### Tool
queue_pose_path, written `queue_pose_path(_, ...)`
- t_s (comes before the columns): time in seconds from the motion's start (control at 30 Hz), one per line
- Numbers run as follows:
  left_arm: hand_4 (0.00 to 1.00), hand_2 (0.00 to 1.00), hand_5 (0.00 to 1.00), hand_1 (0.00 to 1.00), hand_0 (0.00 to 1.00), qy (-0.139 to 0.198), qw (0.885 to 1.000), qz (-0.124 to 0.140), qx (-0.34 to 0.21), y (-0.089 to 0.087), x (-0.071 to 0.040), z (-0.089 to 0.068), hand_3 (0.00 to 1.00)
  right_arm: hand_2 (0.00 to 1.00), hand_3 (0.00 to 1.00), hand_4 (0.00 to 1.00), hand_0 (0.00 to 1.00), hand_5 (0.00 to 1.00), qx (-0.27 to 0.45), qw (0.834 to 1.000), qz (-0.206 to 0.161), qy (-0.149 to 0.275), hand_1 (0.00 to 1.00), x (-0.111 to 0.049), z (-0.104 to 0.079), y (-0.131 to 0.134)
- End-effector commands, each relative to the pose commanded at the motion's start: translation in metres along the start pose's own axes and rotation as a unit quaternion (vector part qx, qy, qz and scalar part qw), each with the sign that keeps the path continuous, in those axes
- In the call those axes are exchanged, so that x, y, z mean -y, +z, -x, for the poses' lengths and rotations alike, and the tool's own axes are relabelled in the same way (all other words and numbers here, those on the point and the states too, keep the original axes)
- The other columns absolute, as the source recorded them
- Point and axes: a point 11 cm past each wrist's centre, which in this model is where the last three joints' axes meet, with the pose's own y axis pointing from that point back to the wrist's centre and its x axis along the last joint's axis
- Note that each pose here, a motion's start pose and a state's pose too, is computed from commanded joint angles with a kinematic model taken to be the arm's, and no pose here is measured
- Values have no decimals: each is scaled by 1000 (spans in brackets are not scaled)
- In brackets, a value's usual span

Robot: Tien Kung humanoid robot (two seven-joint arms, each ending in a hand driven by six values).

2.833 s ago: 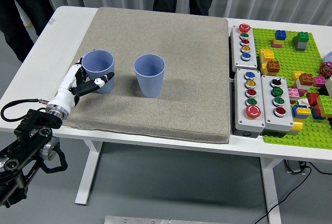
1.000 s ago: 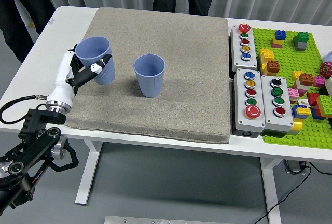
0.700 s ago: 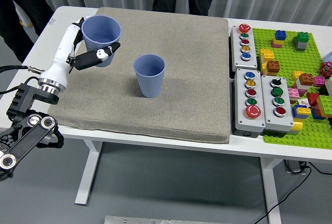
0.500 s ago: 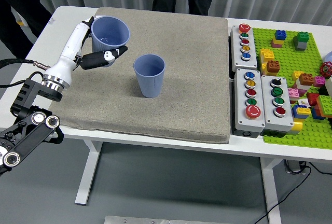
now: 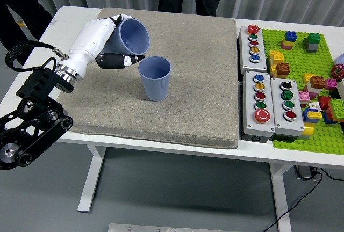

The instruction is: Pick cup pour cup place

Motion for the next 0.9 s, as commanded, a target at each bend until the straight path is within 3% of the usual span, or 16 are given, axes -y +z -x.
queue_pose_path(0.4,727,459,232,460,533,-21,991,28,131,9,2,9,461,556,561,2,674,77,1,1000,-2,1,634,0,-1,-2)
queue_pose_path(0.9,724,459,233,461,530,-19,985,36,171,11,5,7,461,556,560,2,673,77,3,1000,-3,3,634,0,-3,-3)
